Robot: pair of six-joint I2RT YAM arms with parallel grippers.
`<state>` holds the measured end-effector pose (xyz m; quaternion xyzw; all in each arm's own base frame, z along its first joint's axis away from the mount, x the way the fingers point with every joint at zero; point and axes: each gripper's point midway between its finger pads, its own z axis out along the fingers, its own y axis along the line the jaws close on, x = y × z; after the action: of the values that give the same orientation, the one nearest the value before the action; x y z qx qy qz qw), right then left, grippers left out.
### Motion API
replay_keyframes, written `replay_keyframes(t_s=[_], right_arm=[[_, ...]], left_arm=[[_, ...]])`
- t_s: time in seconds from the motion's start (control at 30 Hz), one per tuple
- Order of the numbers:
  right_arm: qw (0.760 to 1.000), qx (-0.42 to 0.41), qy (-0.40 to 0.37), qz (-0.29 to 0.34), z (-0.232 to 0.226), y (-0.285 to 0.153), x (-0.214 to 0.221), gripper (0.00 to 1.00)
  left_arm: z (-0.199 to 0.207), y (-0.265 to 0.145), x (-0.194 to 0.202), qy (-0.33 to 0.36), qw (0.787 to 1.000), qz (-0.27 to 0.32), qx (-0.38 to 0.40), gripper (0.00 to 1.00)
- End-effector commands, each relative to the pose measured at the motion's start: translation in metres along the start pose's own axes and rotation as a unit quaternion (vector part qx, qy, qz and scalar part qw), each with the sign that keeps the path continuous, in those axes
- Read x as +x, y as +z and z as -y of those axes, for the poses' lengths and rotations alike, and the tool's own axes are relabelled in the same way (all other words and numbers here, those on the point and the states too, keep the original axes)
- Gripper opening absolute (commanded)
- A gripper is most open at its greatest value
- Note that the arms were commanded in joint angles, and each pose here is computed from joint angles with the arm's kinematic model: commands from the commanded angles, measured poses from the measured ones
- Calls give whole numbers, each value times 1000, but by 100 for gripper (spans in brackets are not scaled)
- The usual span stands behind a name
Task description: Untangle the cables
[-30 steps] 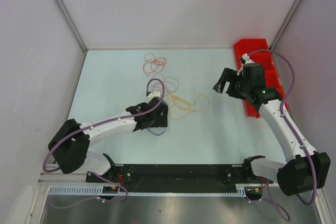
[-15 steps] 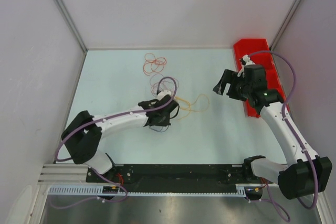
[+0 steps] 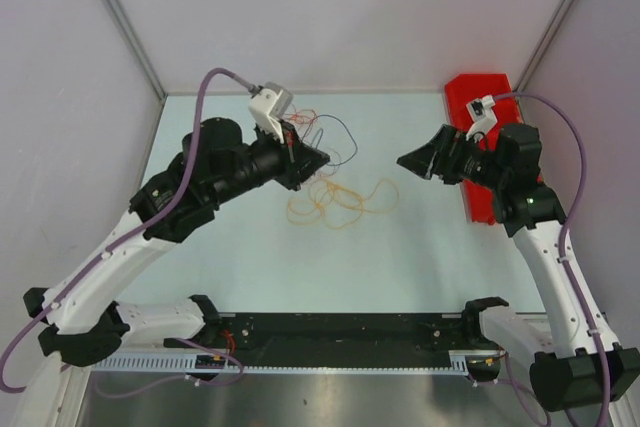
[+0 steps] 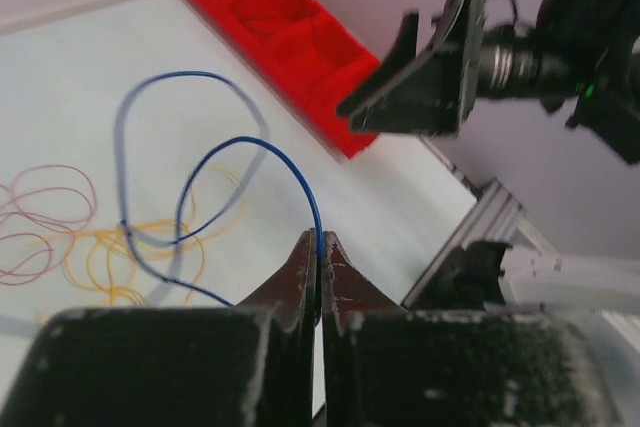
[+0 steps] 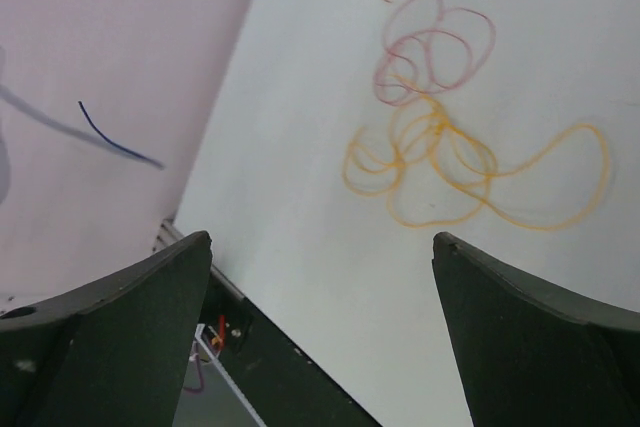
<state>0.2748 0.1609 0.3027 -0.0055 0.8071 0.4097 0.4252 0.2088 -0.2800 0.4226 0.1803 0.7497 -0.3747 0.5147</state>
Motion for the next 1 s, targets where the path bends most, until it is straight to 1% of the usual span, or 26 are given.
replay_keyframes(t_s=[0.0, 0.03, 0.1, 0.13, 0.2, 0.3, 0.33, 0.37, 0.4, 0.43, 0.47, 0.53, 0.63, 0.7, 0.77, 0.8, 0.83, 0.97], right_arm=[[985, -162, -64, 14, -73, -33, -10, 96], [978, -190, -82, 15, -85, -39, -9, 97], [972, -215, -93, 17, -98, -50, -9, 97], [966, -236, -104, 16, -107, -55, -7, 97], [961, -250, -113, 21, -117, -62, -7, 96], [964, -246, -100, 33, -122, -64, -9, 95], [964, -246, -96, 33, -123, -64, -9, 93], [963, -250, -97, 31, -126, -64, -7, 93], [964, -248, -95, 34, -126, -63, -7, 93], [966, -238, -90, 40, -124, -62, -9, 92], [967, -236, -86, 40, -125, -61, -9, 91], [965, -243, -90, 40, -127, -61, -10, 91], [954, -273, -117, 35, -137, -63, -7, 89], [946, -291, -138, 27, -140, -65, -4, 88], [939, -308, -154, 25, -144, -66, -4, 88], [935, -318, -157, 14, -146, -68, 0, 87], [928, -331, -172, 22, -151, -71, -2, 86], [910, -368, -192, -3, -159, -76, 8, 81]], left_arm=[[24, 13, 49, 36, 991, -74, 103, 0], [27, 11, 49, 35, 990, -74, 113, 0], [29, 11, 47, 32, 990, -73, 116, 0], [26, 14, 46, 27, 992, -73, 103, 0], [24, 14, 39, 22, 993, -66, 91, 0], [14, 21, 31, -17, 997, -46, 51, 0], [15, 23, 26, -45, 997, -34, 46, 0], [16, 26, 31, -54, 996, -37, 53, 0], [24, 26, 29, -58, 995, -31, 76, 0], [34, 27, 22, -57, 993, -15, 106, 0], [39, 26, 28, -58, 990, -22, 126, 0], [44, 27, 31, -51, 988, -27, 141, 0], [55, 28, 42, -28, 981, -61, 180, 0], [68, 25, 53, -19, 969, -104, 221, 0], [75, 20, 59, -11, 961, -126, 247, 0], [81, 16, 63, -12, 954, -137, 268, 0], [83, 14, 64, -12, 950, -142, 277, 0], [89, 9, 67, -18, 943, -152, 296, 0]])
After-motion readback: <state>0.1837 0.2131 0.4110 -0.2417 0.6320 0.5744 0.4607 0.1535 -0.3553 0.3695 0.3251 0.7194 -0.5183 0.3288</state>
